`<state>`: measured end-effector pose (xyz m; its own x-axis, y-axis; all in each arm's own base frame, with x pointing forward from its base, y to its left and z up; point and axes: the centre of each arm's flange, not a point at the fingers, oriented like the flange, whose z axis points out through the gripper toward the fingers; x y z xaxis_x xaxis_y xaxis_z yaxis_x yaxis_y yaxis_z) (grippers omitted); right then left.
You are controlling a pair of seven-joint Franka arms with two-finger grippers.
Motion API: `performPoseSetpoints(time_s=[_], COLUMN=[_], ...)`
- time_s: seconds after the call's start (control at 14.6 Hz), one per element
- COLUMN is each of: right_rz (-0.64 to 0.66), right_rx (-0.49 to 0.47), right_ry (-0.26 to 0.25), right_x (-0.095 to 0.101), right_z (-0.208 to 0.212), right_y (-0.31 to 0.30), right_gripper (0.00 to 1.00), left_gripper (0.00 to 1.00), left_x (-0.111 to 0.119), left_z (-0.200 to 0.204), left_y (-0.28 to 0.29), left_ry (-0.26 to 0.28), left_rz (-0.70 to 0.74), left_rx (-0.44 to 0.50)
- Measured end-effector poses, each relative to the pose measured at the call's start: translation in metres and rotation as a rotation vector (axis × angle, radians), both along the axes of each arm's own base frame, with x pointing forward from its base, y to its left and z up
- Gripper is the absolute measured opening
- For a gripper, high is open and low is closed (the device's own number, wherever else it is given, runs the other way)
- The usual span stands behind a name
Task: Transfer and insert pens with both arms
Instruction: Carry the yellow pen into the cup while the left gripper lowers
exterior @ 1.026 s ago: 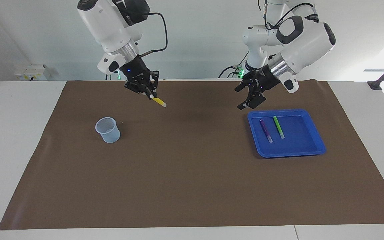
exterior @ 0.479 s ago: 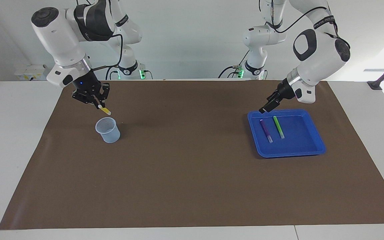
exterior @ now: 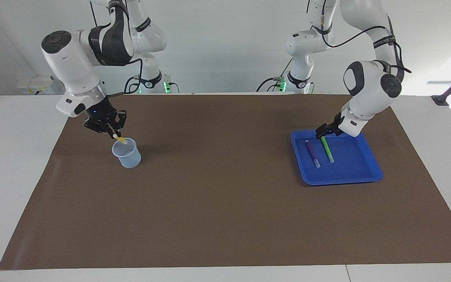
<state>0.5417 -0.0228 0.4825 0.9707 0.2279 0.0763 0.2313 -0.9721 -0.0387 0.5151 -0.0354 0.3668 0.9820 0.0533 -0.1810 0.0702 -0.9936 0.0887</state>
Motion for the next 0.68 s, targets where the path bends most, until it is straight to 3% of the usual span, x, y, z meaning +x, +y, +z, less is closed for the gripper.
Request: performPoseSetpoints(time_s=[0.27,0.68], right_rz=[0.005,0.010], right_rx=[-0.003,-0.002], right_ry=[0.012,0.033], right_x=[0.003,-0.002], right_z=[-0.018,-0.033], right_y=[-0.015,-0.011], right_gripper=[0.18,0.18], left_gripper=[1.00,0.98], left_x=[-0.001,-0.005], left_z=[-0.029,-0.046], left_y=[0.004,0.015], left_ry=[-0.042,-0.099], left_rz=[-0.111,-0.148], left_rx=[0.037,0.039])
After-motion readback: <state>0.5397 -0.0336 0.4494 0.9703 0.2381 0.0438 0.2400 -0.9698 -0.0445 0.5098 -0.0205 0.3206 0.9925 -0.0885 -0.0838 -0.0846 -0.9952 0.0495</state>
